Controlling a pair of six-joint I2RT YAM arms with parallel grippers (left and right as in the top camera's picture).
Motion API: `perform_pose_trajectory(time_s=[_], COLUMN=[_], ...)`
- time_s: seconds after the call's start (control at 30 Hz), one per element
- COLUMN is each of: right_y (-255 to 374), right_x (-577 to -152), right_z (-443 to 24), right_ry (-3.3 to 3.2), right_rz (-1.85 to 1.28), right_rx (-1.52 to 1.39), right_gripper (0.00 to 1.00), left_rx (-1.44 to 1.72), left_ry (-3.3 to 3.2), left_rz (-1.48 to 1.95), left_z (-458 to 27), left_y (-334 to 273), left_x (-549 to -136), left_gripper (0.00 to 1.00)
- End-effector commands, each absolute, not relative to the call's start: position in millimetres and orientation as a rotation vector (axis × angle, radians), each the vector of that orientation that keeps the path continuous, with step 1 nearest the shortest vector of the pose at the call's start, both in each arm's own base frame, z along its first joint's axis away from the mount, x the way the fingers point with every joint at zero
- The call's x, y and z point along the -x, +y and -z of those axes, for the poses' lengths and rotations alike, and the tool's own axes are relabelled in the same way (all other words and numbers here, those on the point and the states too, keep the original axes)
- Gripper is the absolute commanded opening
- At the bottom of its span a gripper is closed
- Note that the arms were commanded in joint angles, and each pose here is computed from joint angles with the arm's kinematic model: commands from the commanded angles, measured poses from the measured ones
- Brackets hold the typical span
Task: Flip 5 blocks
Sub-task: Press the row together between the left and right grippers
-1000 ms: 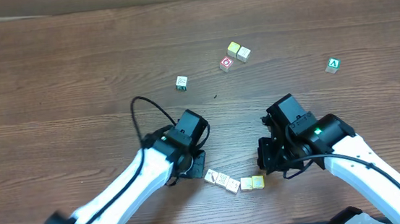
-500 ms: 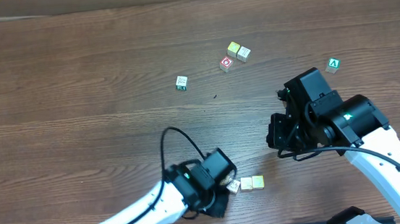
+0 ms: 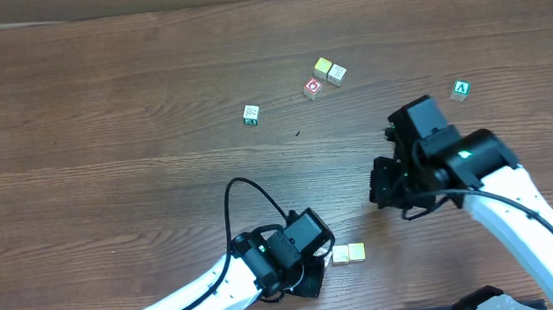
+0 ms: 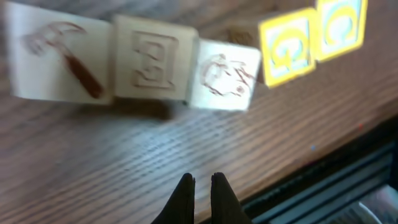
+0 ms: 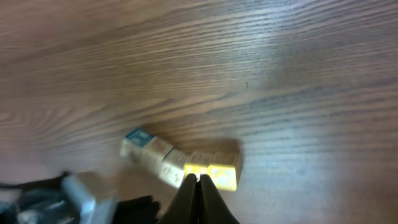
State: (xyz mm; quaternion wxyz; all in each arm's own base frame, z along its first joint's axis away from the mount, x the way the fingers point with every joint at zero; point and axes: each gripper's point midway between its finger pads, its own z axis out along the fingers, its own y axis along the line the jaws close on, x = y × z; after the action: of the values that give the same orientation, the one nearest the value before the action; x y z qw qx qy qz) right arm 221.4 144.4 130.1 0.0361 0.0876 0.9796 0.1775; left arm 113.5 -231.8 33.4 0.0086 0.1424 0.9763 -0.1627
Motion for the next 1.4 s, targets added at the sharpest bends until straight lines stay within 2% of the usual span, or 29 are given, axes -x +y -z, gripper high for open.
perform_pose_trajectory(time_s=[0.0,0.27,0.6,1.37], right_y=[149,164,197,192], right_x=[-217,-206,-182,-174], right_z=[-97,-51,-10,-6], right_ry=[3.072,3.18,3.233,3.273], right_rz=[-0.543,-0.622,-0.724,-0.64], right_rx=[-0.233,-0.124,-0.018,-0.047], right_gripper=[0.04,0.04,0.04,0.04], left_rx=[-0.33,-0.257,-0.128,-0.141], left_ry=[3.023,2.983,2.981,3.002], left_rz=[0.501,0.513,0.509,0.479], left_z=[-40,-64,-74,-75], left_y=[-229,-225,-211,-204], left_x=[-133,-166,-187,-185], left_gripper=[0.04,0.04,0.04,0.04])
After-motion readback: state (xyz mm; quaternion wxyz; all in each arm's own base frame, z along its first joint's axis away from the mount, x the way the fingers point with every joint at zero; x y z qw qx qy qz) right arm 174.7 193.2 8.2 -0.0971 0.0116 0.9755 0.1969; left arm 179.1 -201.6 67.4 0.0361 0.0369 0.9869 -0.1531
